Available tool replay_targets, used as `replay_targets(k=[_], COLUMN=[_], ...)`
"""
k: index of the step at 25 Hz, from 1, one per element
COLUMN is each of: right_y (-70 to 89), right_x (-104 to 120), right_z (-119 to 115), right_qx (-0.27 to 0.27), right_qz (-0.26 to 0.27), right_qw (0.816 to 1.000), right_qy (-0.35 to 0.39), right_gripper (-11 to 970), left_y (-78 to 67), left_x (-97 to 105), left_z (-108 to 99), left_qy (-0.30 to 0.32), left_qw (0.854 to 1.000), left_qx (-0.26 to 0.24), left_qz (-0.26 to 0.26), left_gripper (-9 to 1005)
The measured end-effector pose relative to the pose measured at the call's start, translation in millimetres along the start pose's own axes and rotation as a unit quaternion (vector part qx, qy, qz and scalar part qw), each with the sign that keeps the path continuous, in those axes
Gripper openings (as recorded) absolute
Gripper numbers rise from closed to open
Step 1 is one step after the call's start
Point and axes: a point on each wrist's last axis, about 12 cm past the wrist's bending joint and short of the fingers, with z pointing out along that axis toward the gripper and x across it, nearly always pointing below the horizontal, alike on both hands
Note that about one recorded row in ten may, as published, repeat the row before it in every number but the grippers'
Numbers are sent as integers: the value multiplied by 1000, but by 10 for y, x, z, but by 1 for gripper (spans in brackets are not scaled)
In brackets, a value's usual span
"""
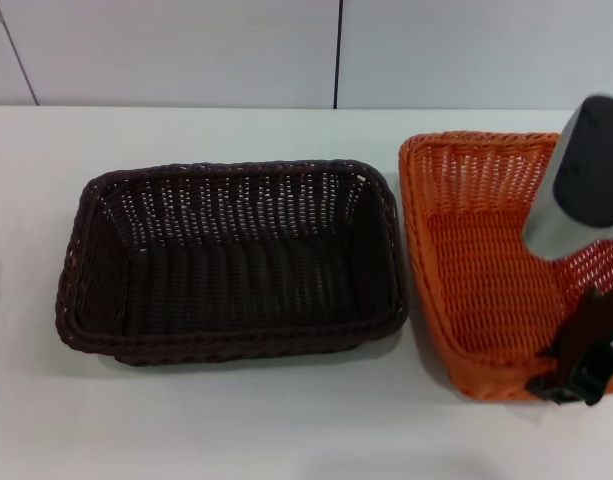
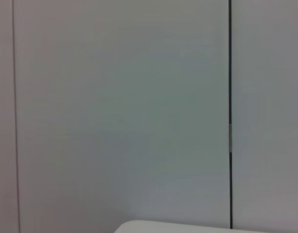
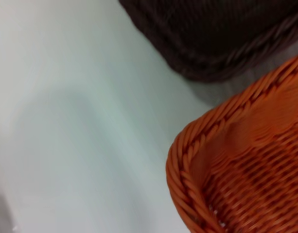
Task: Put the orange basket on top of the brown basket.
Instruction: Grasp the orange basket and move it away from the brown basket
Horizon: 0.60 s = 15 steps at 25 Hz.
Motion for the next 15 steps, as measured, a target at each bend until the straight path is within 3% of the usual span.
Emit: replay_targets(k=[7,15], right_y=[100,141], right_x=[-107,-178], right_z=[-283,-349], right_qx=[53,81], right_qz=[-8,-14], right_qw=[998,996], right_qy=[-35,-45], right_gripper=[257,204], left_y=[-1,21], left_x=[-7,2], left_z=[11,13], left_qy=[-2,-1], left_qw=[1000,1000], left_qx=[1,-1], left_qz=[1,7], left_gripper=[709,709])
